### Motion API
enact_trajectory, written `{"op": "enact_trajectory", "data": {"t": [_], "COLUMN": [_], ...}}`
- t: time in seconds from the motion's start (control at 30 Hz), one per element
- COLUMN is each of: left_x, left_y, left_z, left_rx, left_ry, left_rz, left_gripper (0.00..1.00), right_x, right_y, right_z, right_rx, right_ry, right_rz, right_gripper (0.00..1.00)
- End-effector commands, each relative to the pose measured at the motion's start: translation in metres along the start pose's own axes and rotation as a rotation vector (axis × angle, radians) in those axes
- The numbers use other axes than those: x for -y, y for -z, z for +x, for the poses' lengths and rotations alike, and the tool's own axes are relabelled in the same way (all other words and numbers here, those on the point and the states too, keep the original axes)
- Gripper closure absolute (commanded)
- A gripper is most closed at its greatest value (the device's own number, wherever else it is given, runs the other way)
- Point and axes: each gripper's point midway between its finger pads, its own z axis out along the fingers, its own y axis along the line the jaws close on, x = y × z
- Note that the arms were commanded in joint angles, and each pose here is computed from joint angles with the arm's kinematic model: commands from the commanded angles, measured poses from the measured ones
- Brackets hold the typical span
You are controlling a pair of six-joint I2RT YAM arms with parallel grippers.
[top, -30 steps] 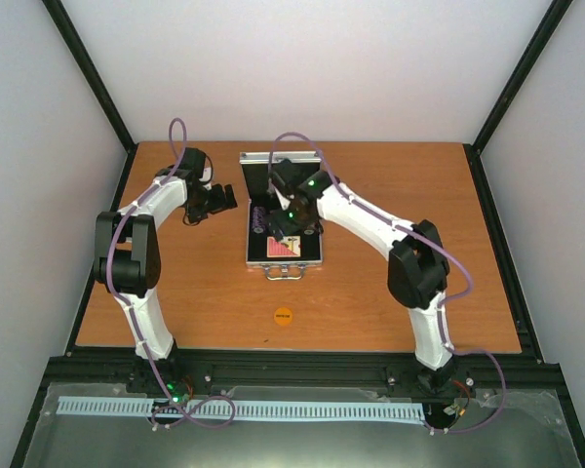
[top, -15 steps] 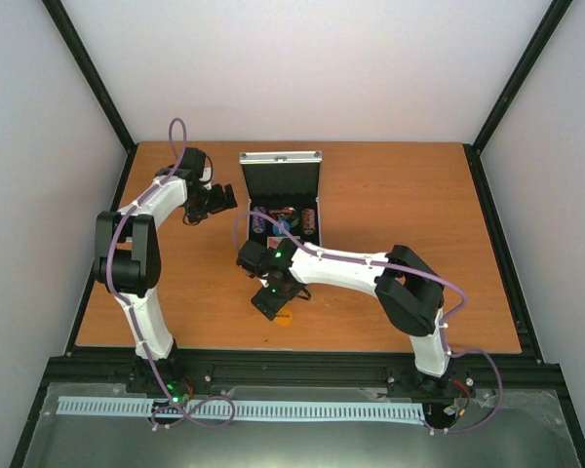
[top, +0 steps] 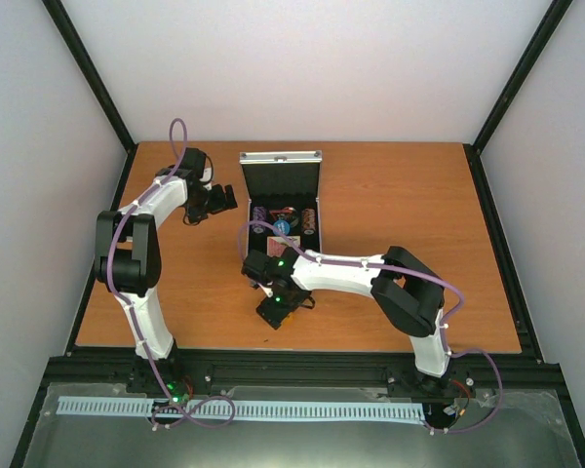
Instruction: Pack up texas hold em set
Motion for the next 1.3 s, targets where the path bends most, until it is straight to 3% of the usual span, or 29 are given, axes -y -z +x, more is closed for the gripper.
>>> {"op": "enact_trajectory", "data": {"t": [0.0,0.27,0.5,0.9,1.2,1.27], "left_x": [0.004,0.002,-0.002,-0.001,0.0,0.0], "left_y": [0.002,0.0,-0.003,-0.002,-0.001,0.0], "left_z": [-0.009,-0.009,-0.004,-0.003,-0.005,-0.005], "left_rx": [0.015,0.012,0.002,0.004,0.008,0.011], "left_ry": [-0.017,-0.021,-0.02,-0.02,-0.018,-0.017], "left_rz": [0.01,0.001,-0.007,-0.003,-0.002,0.0], "left_gripper": [0.0,0.0,0.0,0.0,0.0,0.0], "right_x": [-0.007,-0.009,-0.009,0.008,0.019,0.02], "right_y": [-0.001,-0.014,-0.019,-0.014,0.033,0.041], "right_z": [-0.003,-0.002,0.003,0.011,-0.016,-0.021], "right_rx": [0.018,-0.009,-0.02,-0.039,0.048,0.067], "right_ry": [0.026,0.047,0.045,0.034,0.049,0.043], "right_rz": [-0.016,-0.026,-0.033,0.058,0.114,0.093], "right_gripper": [0.16,0.25,0.27,0.53,0.54,0.48]}}
